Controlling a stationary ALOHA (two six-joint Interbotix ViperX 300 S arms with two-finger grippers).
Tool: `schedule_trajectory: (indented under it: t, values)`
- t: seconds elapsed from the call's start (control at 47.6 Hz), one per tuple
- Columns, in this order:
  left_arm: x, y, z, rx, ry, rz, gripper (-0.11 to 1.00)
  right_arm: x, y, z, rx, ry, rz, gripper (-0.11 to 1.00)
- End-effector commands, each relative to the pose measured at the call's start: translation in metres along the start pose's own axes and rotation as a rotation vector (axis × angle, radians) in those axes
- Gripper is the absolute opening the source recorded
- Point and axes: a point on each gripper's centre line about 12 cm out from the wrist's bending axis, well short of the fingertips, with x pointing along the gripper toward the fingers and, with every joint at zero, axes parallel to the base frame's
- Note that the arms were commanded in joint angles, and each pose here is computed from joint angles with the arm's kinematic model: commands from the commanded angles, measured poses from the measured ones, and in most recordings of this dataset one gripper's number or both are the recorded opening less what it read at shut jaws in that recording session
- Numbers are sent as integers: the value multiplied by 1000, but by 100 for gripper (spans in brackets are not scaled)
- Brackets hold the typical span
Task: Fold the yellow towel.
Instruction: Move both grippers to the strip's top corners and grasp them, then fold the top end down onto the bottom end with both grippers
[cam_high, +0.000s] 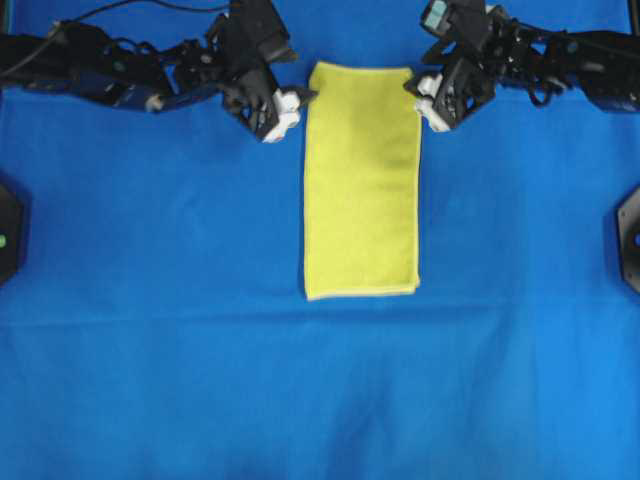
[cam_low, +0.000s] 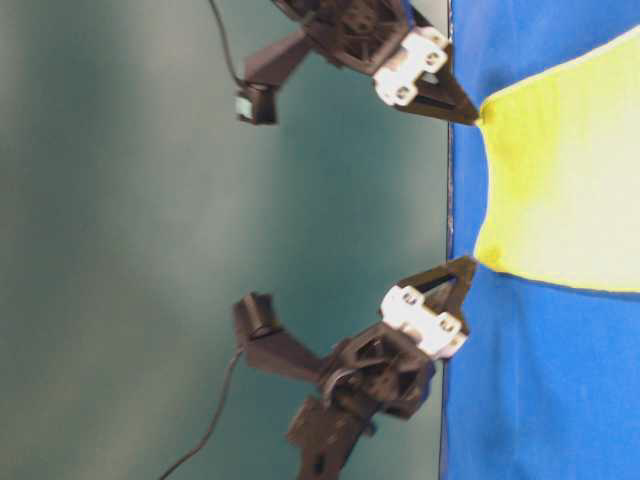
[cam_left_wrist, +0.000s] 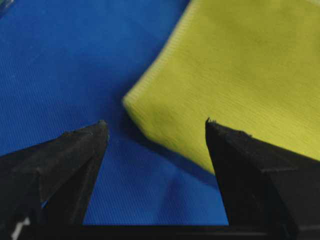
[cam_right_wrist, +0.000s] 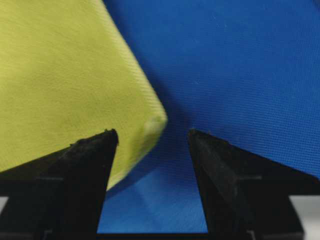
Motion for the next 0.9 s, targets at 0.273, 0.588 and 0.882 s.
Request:
schedule_trajectory:
  t: [0.273,0.588,0.882]
  values:
    - [26,18,3,-20,-28,36,72,23,-15,2,31,-23,-12,53]
    - [32,14,-10,-2,16,27,10,27,-11,-7,30,2,-4,5]
    - [28,14,0,9,3,27,3,22,-11,-1,69,-19,-7,5]
